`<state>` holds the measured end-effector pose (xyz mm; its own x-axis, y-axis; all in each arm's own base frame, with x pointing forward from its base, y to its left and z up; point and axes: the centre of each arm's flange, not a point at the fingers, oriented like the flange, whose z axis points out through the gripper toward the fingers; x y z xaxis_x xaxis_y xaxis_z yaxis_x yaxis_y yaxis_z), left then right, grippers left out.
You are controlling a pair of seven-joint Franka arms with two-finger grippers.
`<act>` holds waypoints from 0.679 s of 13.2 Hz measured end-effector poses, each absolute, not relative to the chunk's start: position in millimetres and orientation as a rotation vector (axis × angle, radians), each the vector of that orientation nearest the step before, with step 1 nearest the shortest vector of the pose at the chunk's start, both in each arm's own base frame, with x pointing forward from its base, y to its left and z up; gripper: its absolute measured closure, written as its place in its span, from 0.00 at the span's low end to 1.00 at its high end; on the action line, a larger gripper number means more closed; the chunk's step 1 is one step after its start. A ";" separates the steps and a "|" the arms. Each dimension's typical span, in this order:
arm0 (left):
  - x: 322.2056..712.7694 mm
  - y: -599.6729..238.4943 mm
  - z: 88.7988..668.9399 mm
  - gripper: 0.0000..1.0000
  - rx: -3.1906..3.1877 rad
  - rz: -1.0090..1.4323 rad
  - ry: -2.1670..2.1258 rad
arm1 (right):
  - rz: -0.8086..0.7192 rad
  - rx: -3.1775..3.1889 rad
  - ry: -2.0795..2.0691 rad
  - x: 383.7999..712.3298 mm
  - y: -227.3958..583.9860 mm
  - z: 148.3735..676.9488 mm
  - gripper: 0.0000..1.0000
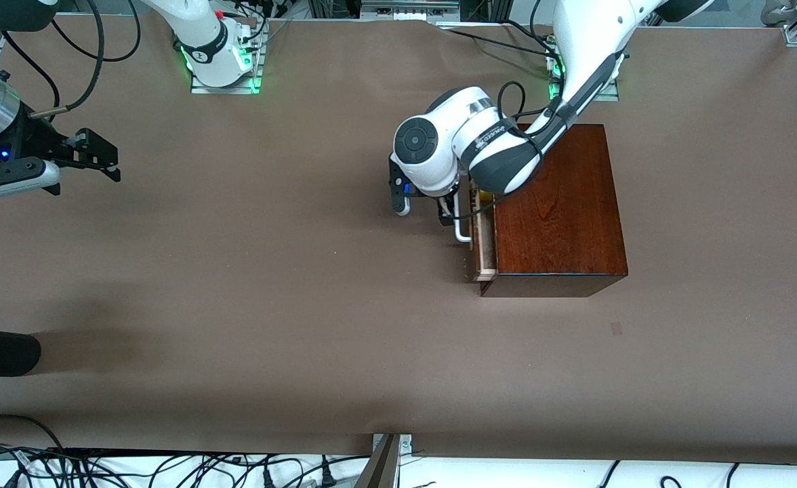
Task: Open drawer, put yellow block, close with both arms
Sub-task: 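Push the drawer shut into the box with the left gripper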
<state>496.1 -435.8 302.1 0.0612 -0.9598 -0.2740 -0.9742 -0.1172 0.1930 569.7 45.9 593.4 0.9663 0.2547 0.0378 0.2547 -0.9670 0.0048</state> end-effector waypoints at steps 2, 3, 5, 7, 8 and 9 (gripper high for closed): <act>495.2 -426.6 298.5 0.00 -2.248 0.594 2.037 | -0.046 -3.118 -0.379 569.1 41.4 592.5 0.00; 494.7 -425.2 297.2 0.00 -2.246 0.605 2.034 | -0.037 -3.120 -0.363 568.9 36.3 592.1 0.00; 493.1 -423.6 295.3 0.00 -2.240 0.625 2.030 | -0.028 -3.121 -0.340 568.8 27.5 591.5 0.00; 494.9 -418.9 294.5 0.00 -2.243 0.645 2.019 | -0.026 -3.121 -0.334 568.6 25.1 591.6 0.00; 495.0 -418.8 294.9 0.00 -2.244 0.645 2.020 | -0.026 -3.120 -0.335 568.4 25.6 591.8 0.00; 495.0 -418.8 295.1 0.00 -2.244 0.645 2.020 | -0.027 -3.120 -0.337 568.1 26.5 592.2 0.00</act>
<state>495.0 -418.8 295.1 0.0575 -0.9390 -0.3390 -0.9618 -0.1431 0.2335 568.1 26.5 592.2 0.9767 0.2138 0.0172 0.2138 -0.9769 -0.0016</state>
